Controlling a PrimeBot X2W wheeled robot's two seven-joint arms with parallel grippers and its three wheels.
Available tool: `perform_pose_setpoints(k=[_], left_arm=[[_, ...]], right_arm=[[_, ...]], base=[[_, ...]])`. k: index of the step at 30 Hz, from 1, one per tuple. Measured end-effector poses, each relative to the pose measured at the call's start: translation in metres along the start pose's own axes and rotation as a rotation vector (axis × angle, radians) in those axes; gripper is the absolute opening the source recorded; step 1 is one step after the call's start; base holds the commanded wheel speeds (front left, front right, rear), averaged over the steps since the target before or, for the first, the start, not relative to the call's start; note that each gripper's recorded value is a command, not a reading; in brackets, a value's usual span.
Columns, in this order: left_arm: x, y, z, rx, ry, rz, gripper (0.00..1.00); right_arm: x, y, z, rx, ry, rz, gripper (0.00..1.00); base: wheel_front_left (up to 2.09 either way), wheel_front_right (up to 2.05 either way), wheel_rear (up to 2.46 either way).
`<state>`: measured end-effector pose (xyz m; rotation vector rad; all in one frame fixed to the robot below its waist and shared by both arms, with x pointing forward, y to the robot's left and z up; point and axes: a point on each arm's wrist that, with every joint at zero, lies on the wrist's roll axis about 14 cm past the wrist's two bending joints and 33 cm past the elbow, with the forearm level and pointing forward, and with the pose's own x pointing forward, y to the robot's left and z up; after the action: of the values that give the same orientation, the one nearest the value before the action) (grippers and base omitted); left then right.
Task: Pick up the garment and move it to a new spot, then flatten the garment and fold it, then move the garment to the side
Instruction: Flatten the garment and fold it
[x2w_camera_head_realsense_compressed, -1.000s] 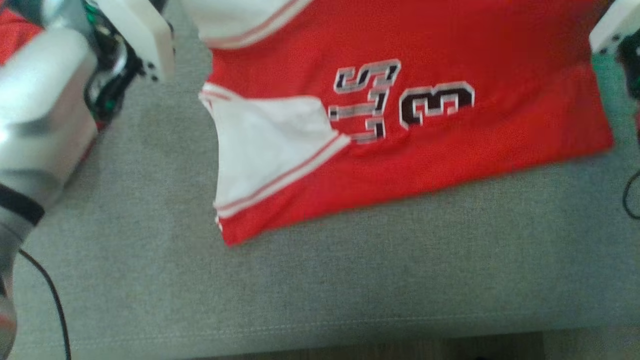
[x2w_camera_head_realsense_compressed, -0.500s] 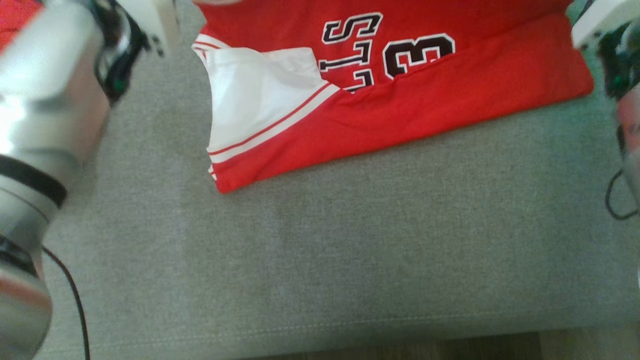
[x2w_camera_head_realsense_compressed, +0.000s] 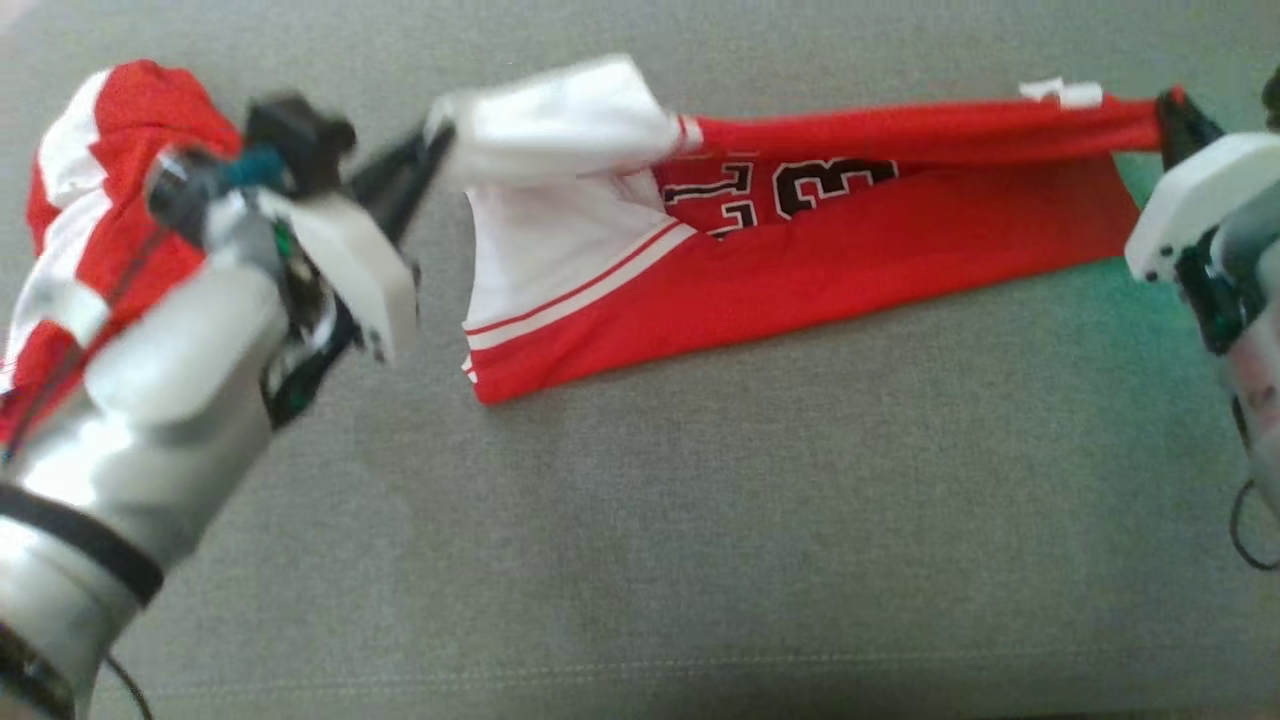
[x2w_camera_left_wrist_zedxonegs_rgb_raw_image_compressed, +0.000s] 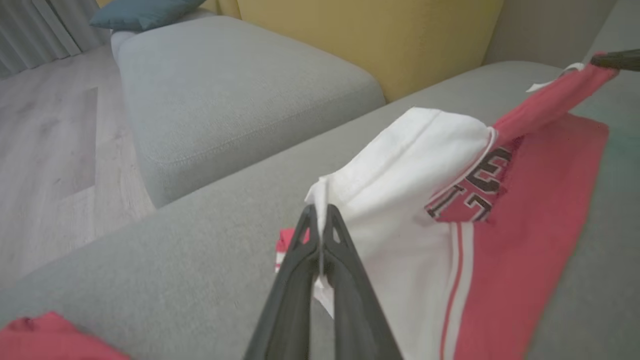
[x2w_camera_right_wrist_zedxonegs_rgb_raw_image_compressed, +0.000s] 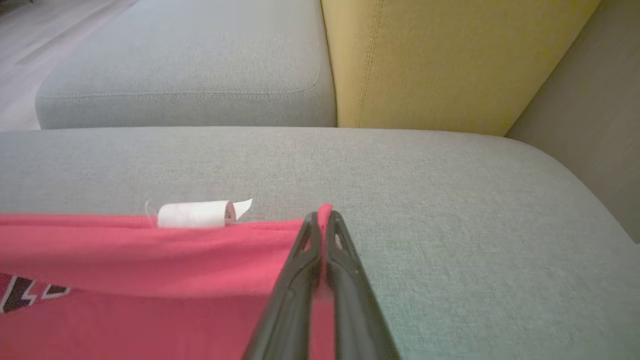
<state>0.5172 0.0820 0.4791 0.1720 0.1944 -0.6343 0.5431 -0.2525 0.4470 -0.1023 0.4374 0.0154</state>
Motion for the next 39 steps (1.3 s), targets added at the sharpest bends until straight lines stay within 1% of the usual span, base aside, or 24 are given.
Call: perform_pose_setpoints(k=[3,7,13,18,19,20,21,22,27,30,34,39], left_arm=[[-0.017,-0.017,-0.015,-0.008,0.032,-0.029,0.00],[-0.031,-0.036,-0.026,-0.013,0.071,-0.067,0.00],[-0.041,-0.059,-0.039,-0.019,0.129,-0.123,0.00],[-0.044,-0.066,-0.048,-0.016,0.169,-0.134,0.00],[-0.044,-0.067,-0.049,-0.015,0.174,-0.132,0.00],[-0.045,-0.067,-0.050,-0.015,0.176,-0.126,0.12],[-0.045,-0.068,-0.052,-0.016,0.179,-0.120,0.45],[-0.046,-0.068,-0.054,-0.017,0.185,-0.118,1.00],[-0.051,-0.073,-0.060,-0.032,0.188,-0.101,1.00],[-0.050,-0.068,-0.048,-0.060,0.137,-0.056,1.00],[-0.048,-0.048,-0.014,-0.127,0.009,0.051,1.00],[-0.053,-0.013,0.035,-0.229,-0.165,0.211,1.00]], right_arm=[[-0.006,-0.003,-0.009,-0.033,0.047,0.002,0.00],[-0.010,-0.007,-0.020,-0.103,0.106,0.010,0.00],[-0.014,-0.016,-0.035,-0.141,0.182,0.008,0.00],[-0.022,-0.013,-0.055,-0.168,0.265,0.030,0.00],[-0.024,-0.013,-0.058,-0.162,0.277,0.031,0.49],[-0.025,-0.013,-0.061,-0.155,0.292,0.032,1.00],[-0.027,-0.012,-0.063,-0.154,0.301,0.036,1.00],[-0.029,-0.012,-0.065,-0.153,0.309,0.040,1.00],[-0.034,-0.014,-0.055,-0.131,0.284,0.040,1.00],[-0.038,-0.022,-0.038,-0.103,0.214,0.022,1.00],[-0.041,-0.018,0.000,-0.058,0.033,0.031,1.00],[-0.050,0.008,0.054,0.032,-0.236,0.084,1.00]], base=[[0.00,0.00,0.00],[0.00,0.00,0.00],[0.00,0.00,0.00],[0.00,0.00,0.00],[0.00,0.00,0.00],[0.00,0.00,0.00],[0.00,0.00,0.00],[0.00,0.00,0.00],[0.00,0.00,0.00],[0.00,0.00,0.00],[0.00,0.00,0.00],[0.00,0.00,0.00]])
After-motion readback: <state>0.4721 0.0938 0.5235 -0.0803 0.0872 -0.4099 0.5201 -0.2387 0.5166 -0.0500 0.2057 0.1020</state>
